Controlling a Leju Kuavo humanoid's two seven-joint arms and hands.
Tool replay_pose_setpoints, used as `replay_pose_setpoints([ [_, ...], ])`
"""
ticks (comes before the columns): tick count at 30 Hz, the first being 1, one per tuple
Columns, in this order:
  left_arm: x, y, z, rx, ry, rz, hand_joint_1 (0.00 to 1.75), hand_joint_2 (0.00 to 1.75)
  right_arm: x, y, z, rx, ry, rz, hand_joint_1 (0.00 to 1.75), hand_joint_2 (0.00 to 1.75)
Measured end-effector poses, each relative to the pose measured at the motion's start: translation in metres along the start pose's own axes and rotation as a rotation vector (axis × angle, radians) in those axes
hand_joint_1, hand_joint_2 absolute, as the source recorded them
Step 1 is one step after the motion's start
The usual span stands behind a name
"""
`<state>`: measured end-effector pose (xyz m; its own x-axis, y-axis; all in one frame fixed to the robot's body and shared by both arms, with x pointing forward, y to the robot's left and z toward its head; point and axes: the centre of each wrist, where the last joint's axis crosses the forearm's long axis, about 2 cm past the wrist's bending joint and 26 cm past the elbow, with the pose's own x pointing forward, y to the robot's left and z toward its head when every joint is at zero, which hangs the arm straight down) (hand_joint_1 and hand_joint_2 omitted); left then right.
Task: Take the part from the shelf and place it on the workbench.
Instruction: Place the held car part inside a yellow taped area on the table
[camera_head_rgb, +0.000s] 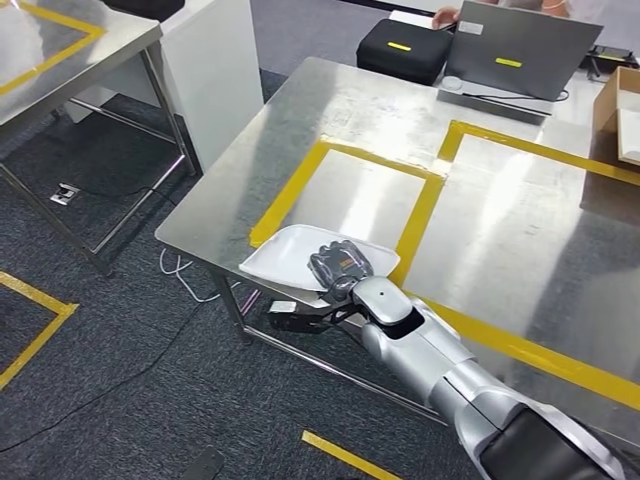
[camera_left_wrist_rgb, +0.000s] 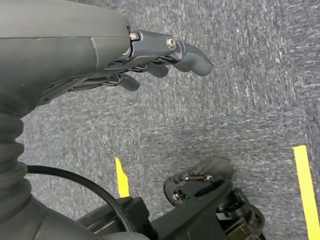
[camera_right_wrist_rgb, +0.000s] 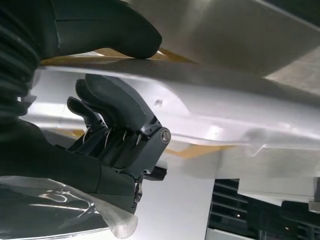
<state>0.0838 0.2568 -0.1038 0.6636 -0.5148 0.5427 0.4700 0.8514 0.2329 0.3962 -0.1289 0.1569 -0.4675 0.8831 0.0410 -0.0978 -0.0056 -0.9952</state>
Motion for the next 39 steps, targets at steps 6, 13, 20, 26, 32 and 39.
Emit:
replay_pose_setpoints([
  [6,-0.001,0.0,0.0,0.004,0.003,-0.009,0.0,1.75,0.002,0.002,0.0,0.007,-0.005,0.005,1.75,1.75],
  [13,-0.002,0.0,0.001,0.002,0.007,-0.013,0.0,1.75,0.005,0.003,-0.001,0.015,-0.01,0.007,1.75,1.75],
  [20,-0.003,0.001,0.001,0.005,0.008,-0.015,0.0,1.75,0.006,0.003,-0.001,0.015,-0.012,0.009,1.31,1.31],
  [26,-0.003,0.002,0.001,0.011,0.003,-0.019,0.0,0.87,0.006,0.003,-0.001,0.014,-0.011,0.014,0.0,0.0],
  [32,-0.002,0.0,0.001,0.073,0.027,-0.062,0.0,0.0,-0.002,0.002,0.003,-0.051,0.053,0.033,0.0,0.0],
  [39,-0.009,-0.009,0.007,0.093,0.045,-0.057,0.0,0.0,-0.03,-0.016,0.023,-0.244,0.122,0.021,0.0,0.0],
])
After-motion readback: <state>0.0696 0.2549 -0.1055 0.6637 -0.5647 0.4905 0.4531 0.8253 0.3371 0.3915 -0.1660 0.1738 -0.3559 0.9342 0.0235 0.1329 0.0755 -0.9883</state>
